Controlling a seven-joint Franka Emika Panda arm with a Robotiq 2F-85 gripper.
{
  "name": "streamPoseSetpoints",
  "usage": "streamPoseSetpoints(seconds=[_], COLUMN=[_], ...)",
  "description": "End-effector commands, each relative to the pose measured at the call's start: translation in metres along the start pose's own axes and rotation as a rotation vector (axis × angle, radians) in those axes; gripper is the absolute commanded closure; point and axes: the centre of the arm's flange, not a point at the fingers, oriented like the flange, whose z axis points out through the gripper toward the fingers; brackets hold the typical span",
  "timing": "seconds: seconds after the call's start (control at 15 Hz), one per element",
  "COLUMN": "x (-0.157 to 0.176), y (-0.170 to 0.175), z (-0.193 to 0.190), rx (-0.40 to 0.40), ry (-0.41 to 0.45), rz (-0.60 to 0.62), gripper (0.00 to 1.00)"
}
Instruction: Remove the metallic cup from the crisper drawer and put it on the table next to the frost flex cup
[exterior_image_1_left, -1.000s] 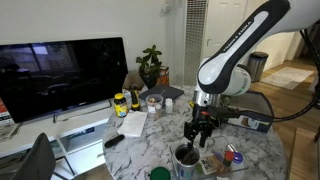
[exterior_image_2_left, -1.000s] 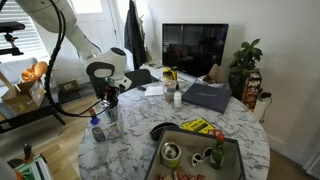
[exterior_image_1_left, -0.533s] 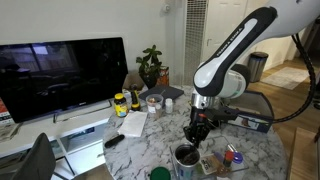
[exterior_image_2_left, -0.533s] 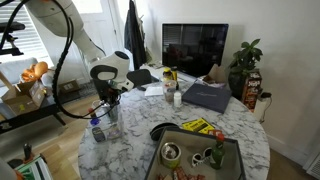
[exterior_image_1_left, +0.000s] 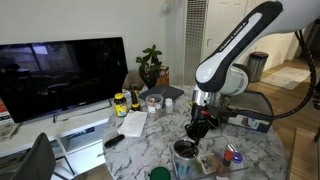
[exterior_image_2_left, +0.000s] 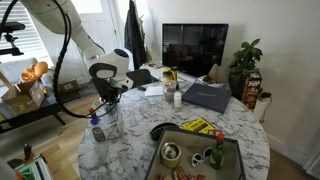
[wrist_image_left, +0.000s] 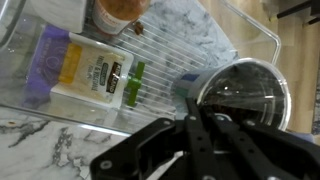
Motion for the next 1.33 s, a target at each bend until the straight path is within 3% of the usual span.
streamPoseSetpoints(seconds=[0.0,0.2,0.4,0.67,0.8,0.93,1.0,1.13,1.27], x=[-0.044,-0.08,-0.11,-0.094,-0.064,-0.029,-0.061,-0.044,-0.02], y=[-0.001,-0.004,-0.006,-0.011,-0.009,0.0,-0.002,0.009,0.002], z=[-0.046,-0.082,-0.122,-0.165,-0.181,-0.174,-0.182,-0.175,-0.164], rx=[0.011,0.002,0.034,0.105,0.091,0.04,0.077,0.048,0.053], ry=[-0.004,0.033,0.19,0.375,0.462,0.409,0.438,0.418,0.437], rz=[-0.048,-0.103,-0.142,-0.034,0.044,0.131,0.055,0.104,0.246], gripper=[0.98,0.98,0.98,0.98,0.98,0.98,0.94,0.94,0.98])
